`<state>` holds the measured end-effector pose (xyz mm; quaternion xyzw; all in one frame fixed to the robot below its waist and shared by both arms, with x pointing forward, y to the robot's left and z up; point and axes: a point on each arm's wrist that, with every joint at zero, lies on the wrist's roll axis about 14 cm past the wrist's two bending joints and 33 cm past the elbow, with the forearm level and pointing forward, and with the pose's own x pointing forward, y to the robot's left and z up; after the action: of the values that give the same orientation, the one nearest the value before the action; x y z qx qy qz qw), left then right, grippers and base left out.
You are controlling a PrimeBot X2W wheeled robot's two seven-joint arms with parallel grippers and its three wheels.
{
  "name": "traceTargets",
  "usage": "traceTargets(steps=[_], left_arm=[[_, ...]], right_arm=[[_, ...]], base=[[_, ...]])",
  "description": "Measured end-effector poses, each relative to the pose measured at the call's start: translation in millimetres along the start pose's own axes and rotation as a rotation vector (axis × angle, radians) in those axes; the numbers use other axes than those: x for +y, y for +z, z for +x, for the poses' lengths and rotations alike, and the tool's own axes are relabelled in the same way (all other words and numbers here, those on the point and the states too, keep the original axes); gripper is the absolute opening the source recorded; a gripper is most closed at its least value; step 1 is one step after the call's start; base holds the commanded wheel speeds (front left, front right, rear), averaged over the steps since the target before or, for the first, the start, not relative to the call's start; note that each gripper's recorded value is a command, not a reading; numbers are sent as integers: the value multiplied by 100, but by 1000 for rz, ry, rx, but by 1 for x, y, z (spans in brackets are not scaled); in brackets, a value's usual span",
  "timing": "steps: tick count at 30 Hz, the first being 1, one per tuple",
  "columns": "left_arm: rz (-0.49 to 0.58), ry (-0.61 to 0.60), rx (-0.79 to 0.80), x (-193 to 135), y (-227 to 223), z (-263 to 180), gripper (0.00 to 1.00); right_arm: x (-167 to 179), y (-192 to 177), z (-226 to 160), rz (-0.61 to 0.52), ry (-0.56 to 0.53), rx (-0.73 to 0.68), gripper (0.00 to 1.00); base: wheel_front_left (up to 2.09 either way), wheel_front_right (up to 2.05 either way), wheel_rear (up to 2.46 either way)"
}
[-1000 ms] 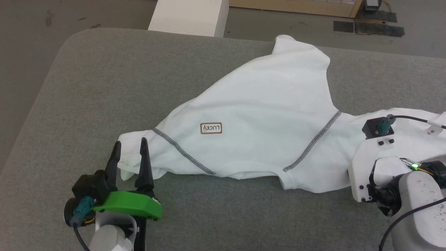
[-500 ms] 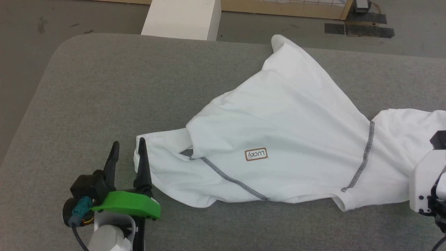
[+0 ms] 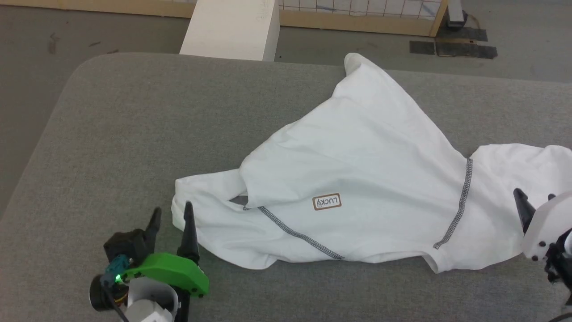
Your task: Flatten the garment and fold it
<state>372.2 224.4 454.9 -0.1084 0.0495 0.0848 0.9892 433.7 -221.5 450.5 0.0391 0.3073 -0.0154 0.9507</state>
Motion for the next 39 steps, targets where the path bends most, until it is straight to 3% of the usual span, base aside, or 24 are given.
traceTargets(steps=[5, 12, 16, 17, 18, 19, 39], left_arm=[[-44, 42, 213, 3, -36, -4, 100], [-112, 7, 502, -24, -66, -23, 100], [-120, -1, 564, -32, -70, -28, 100], [-119, -4, 563, -34, -69, -28, 77], [-118, -10, 566, -36, -69, -28, 21], [-117, -15, 568, -38, -69, -28, 2], [-146, -55, 502, -47, -51, -24, 0]], right_arm=[[-5, -10, -8, 14, -16, -2, 100], [-18, -20, -15, 22, -55, 10, 100], [-15, -24, -12, 24, -52, 21, 100], [-15, -24, -12, 25, -50, 20, 100], [-13, -25, -12, 24, -47, 21, 100], [-12, -25, -12, 20, -46, 23, 100], [-15, -83, 5, -44, -87, 297, 100]], base=[[0, 0, 0], [0, 0, 0], [0, 0, 0], [0, 0, 0], [0, 0, 0], [0, 0, 0], [0, 0, 0]])
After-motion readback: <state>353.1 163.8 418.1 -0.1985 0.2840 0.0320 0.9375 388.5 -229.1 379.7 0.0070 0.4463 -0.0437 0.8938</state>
